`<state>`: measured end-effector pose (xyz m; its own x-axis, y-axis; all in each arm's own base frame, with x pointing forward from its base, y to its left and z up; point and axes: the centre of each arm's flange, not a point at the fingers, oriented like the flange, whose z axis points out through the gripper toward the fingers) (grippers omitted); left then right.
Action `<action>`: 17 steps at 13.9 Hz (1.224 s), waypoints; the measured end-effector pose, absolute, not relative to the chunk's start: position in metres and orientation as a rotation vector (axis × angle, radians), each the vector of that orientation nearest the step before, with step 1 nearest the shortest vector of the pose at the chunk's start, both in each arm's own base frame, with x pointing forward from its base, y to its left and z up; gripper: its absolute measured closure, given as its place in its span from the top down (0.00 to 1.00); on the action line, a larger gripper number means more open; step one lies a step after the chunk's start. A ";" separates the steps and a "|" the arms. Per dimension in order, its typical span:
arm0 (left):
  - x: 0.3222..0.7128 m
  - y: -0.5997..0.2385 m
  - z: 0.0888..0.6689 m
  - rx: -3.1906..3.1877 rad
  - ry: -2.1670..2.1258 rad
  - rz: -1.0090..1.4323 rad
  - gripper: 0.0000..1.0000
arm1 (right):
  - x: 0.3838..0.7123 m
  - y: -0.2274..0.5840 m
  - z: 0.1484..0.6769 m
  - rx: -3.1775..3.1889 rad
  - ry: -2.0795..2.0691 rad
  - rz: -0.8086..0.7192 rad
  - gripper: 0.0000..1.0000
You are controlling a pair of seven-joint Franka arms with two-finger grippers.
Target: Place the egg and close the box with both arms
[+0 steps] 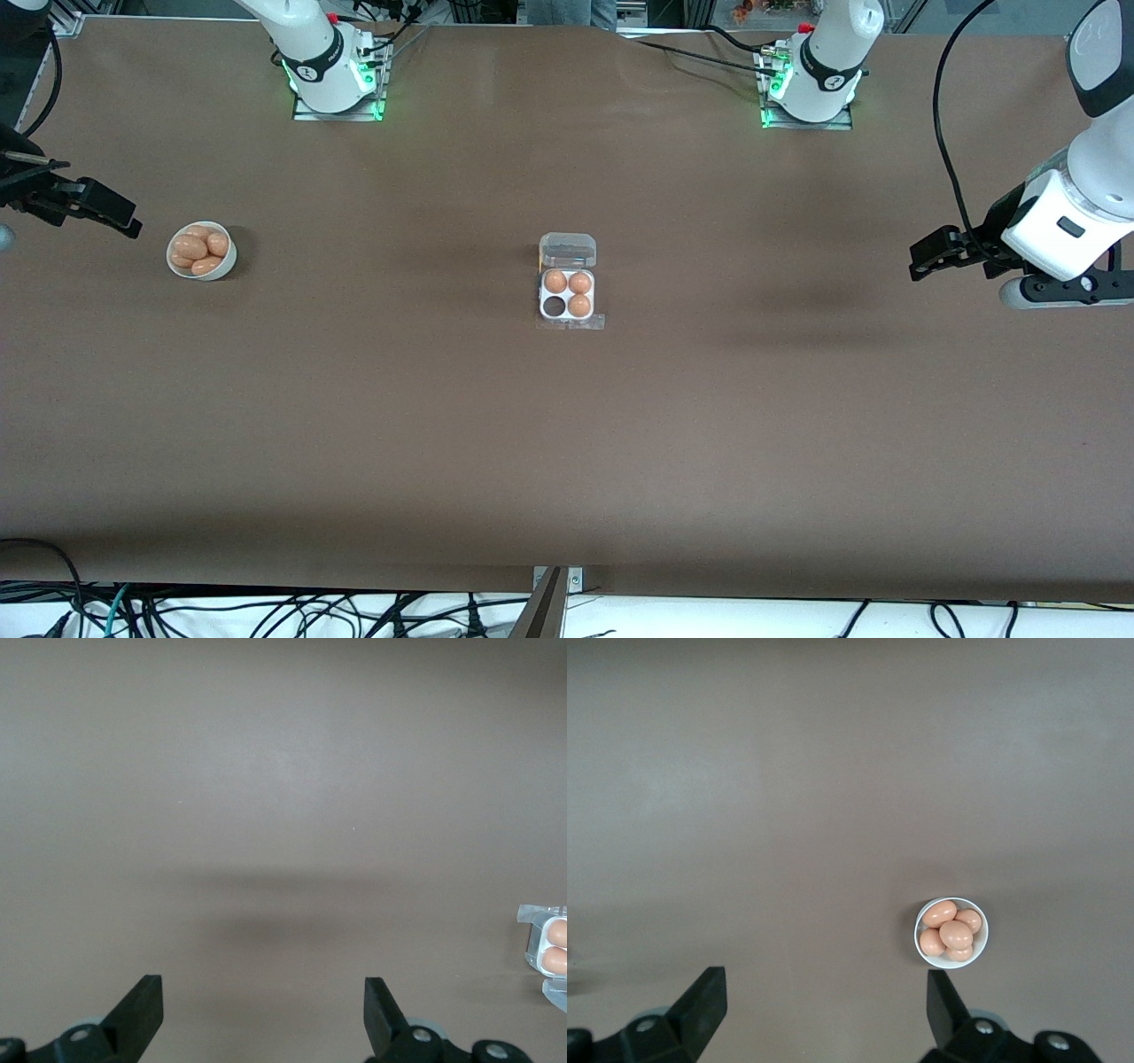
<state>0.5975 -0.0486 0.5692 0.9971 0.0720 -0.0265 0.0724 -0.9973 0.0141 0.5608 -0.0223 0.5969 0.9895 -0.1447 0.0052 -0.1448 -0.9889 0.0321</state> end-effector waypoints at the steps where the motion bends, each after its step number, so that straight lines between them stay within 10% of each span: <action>1: 0.597 -0.050 0.569 3.124 0.109 -0.041 1.00 | 0.561 -0.022 0.597 3.101 -0.226 0.004 1.00; 17: 0.597 -0.053 0.569 3.124 0.101 -0.041 1.00 | 0.561 -0.022 0.597 3.101 -0.226 0.004 1.00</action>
<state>0.5972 -0.0529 0.5691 0.9976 0.0645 -0.0267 0.0649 -0.9978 0.0146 0.5608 -0.0223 0.5969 0.9895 -0.1447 0.0052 -0.1448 -0.9890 0.0319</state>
